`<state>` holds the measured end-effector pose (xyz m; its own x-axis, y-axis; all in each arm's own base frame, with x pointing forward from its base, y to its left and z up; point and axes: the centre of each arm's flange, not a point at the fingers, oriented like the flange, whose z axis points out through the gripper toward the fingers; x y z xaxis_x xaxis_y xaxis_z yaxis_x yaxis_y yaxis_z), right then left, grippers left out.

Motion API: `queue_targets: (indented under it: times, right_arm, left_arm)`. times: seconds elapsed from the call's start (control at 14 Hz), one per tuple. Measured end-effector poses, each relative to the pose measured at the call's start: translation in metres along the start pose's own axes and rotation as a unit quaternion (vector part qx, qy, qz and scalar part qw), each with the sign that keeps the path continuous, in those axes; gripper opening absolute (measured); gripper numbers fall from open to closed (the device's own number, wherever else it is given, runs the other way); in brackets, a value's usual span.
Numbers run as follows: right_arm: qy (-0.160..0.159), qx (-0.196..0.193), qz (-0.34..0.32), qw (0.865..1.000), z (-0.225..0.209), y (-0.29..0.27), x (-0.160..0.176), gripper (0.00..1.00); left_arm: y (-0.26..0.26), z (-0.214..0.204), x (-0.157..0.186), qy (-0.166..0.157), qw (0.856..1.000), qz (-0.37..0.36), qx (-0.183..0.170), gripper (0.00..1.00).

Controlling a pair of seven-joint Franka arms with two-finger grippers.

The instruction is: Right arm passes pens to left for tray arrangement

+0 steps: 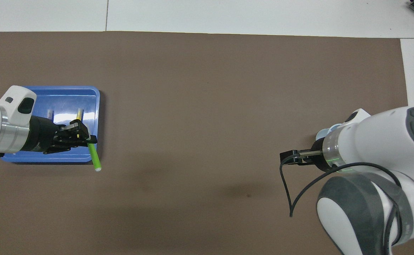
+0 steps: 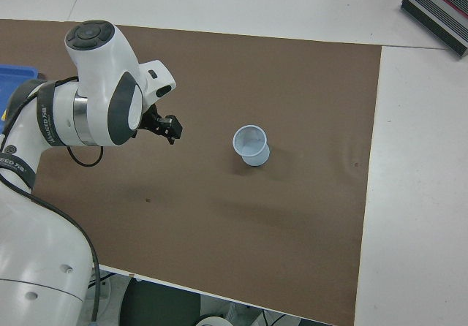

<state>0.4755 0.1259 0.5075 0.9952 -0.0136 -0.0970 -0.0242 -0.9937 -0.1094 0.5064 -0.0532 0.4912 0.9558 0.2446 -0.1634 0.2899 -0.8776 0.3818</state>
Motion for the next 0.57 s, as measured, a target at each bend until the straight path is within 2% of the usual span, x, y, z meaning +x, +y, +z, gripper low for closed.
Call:
queue_targets:
  times: [0.29,0.57]
  right_arm:
    - [0.009,0.005,0.007,1.0,-0.01,0.016,0.005,1.0]
    - [0.018,0.011,-0.031,0.999,-0.033,0.035,0.012,1.0]
  left_arm:
    - [-0.05,-0.001,0.024,-0.002,0.995,0.078,0.056,0.18]
    - [-0.098,0.004,0.051,-0.016,0.984,0.146,0.102,0.18]
